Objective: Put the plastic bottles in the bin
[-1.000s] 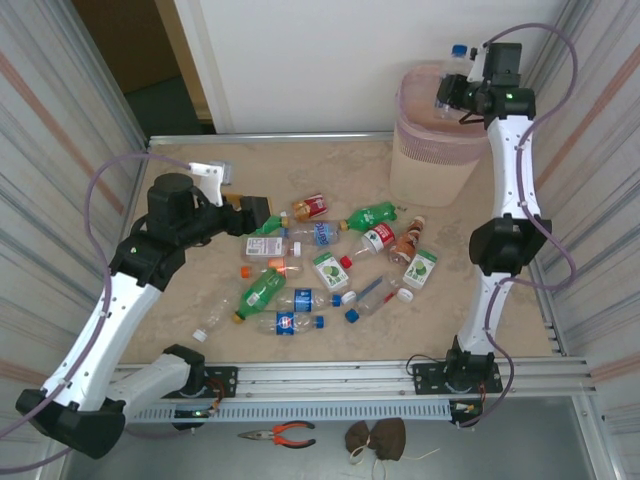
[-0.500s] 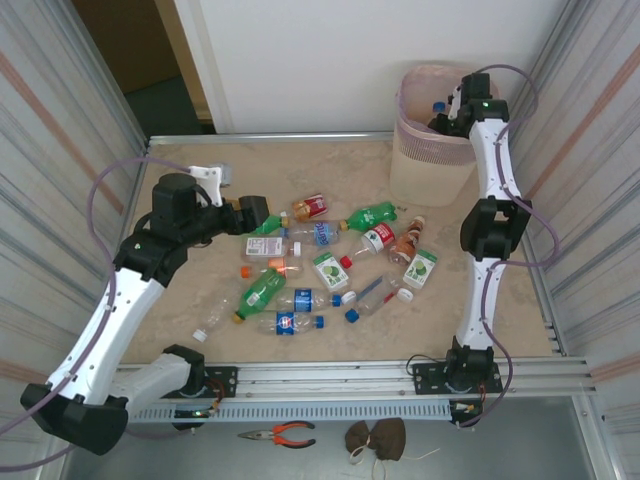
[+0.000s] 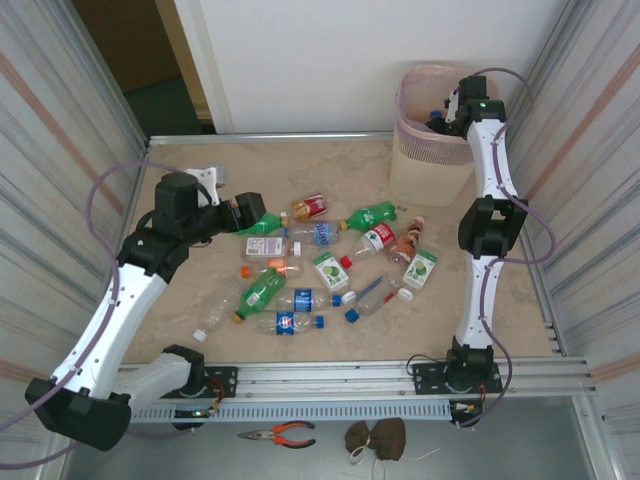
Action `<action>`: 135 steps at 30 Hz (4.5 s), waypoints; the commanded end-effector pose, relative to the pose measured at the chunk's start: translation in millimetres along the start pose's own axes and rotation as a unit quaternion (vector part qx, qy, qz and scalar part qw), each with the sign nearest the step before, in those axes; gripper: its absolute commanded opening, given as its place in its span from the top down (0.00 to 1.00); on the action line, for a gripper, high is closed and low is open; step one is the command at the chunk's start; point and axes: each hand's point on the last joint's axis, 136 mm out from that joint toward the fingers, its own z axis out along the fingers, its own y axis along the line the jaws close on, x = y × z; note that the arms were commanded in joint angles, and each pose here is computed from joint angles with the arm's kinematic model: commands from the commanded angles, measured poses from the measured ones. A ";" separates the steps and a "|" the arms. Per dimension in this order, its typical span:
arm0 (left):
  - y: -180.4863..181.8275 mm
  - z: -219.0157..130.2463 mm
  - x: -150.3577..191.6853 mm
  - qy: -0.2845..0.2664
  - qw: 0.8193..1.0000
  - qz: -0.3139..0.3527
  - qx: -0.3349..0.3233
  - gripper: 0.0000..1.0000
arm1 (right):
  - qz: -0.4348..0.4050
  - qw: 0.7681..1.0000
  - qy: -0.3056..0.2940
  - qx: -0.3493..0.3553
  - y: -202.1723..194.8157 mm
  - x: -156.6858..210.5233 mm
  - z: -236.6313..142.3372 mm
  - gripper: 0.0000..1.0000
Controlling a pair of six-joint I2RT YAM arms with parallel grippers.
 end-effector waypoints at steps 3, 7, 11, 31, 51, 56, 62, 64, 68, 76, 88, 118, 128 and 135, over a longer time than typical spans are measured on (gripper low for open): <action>46.1 1.4 11.6 0.004 0.990 -0.109 -0.091 0.17 | -0.010 1.000 -0.023 -0.016 14.5 -10.4 -26.0 0.31; 73.1 -1.7 25.4 0.010 0.973 -0.185 -0.140 0.18 | -0.014 0.999 -0.044 -0.016 18.1 -17.9 -49.7 0.26; 91.9 -3.1 43.5 0.018 0.950 -0.264 -0.164 0.16 | -0.018 0.998 -0.064 -0.018 23.5 -24.0 -72.7 0.25; 150.3 -39.1 158.0 0.067 0.723 -0.630 -0.276 0.15 | -0.032 0.984 -0.176 -0.028 46.7 -46.0 -191.1 0.25; 179.6 -39.7 233.0 0.030 0.598 -0.735 -0.319 0.01 | -0.064 0.974 -0.217 -0.035 74.0 -26.4 -258.1 0.24; 196.7 -31.7 239.3 0.011 0.586 -0.737 -0.336 0.01 | -0.079 0.972 -0.219 -0.041 84.1 -19.9 -266.5 0.24; 211.5 -24.4 233.9 0.004 0.583 -0.736 -0.344 0.03 | -0.090 0.972 -0.215 -0.039 89.7 -11.6 -271.9 0.24; 217.2 -23.4 231.3 0.000 0.581 -0.736 -0.347 0.06 | -0.094 0.972 -0.211 -0.037 91.1 -7.2 -272.0 0.24; 227.3 -24.2 227.4 -0.004 0.577 -0.736 -0.354 0.10 | -0.099 0.974 -0.203 -0.033 92.2 0.9 -271.0 0.24; 240.6 -19.6 226.8 -0.003 0.572 -0.737 -0.359 0.24 | -0.107 0.975 -0.194 -0.026 94.2 17.0 -273.0 0.25; 243.3 -23.5 189.3 -0.031 0.620 -0.707 -0.339 0.43 | -0.127 0.975 -0.181 -0.026 105.1 38.1 -270.1 0.25; 65.9 -59.7 -64.4 -0.187 0.977 -0.038 0.094 0.54 | -0.187 0.904 -0.181 -0.338 231.9 112.1 -272.2 0.25; -62.8 -66.8 -58.8 -0.134 0.932 0.218 0.256 0.52 | -0.257 0.826 -0.190 -0.465 285.2 150.8 -304.5 0.23; -117.6 -82.0 -51.7 -0.119 0.886 0.280 0.349 0.52 | -0.333 0.775 -0.188 -0.503 314.3 193.9 -320.7 0.18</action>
